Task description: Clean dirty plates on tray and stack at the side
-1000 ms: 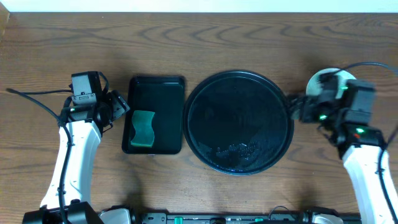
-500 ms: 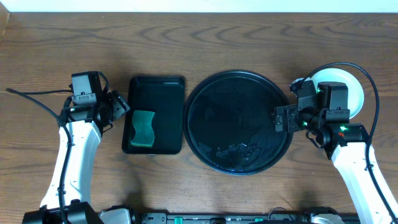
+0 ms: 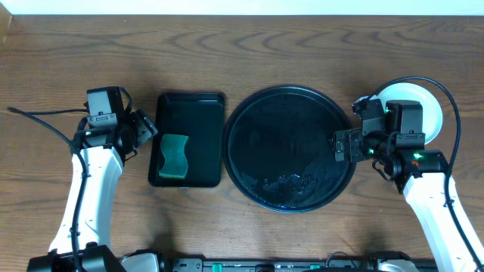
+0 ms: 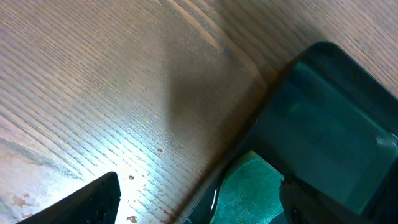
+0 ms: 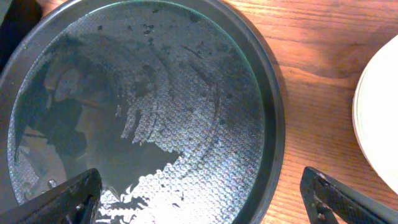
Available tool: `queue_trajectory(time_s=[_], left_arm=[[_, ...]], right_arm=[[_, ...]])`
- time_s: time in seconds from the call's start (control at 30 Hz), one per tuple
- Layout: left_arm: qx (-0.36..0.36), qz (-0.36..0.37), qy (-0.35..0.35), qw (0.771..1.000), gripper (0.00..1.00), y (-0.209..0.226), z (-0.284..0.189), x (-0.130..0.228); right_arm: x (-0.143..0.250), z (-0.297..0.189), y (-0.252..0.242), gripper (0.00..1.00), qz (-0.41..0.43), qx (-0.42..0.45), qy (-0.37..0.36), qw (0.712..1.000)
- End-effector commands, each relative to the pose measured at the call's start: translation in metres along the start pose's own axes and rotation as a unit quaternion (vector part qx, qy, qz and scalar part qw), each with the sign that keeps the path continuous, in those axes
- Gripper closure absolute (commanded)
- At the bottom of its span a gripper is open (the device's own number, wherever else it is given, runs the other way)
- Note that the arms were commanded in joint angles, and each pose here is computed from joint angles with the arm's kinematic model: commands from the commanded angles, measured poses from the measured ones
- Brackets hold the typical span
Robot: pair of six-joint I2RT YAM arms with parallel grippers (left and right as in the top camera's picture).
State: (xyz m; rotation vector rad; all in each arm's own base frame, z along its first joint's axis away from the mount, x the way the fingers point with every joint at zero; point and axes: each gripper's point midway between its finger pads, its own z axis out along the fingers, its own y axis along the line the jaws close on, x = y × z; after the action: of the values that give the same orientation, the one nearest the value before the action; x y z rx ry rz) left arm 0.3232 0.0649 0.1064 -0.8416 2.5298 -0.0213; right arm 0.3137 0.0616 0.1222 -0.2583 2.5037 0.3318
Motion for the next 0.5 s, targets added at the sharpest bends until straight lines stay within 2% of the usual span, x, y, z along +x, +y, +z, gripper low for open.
queue_trajectory(time_s=[0.0, 0.47], left_arm=[[0.004, -0.003, -0.01, 1.0, 0.18, -0.0019, -0.0053, -0.0079], [0.003, -0.003, -0.01, 1.0, 0.17, -0.0019, -0.0053, -0.0078]], right_arm=[[0.0017, 0.0007, 0.0008, 0.01, -0.008, 0.001, 0.004, 1.0], [0.0041, 0.0007, 0.001, 0.01, -0.007, 0.001, 0.009, 1.0]])
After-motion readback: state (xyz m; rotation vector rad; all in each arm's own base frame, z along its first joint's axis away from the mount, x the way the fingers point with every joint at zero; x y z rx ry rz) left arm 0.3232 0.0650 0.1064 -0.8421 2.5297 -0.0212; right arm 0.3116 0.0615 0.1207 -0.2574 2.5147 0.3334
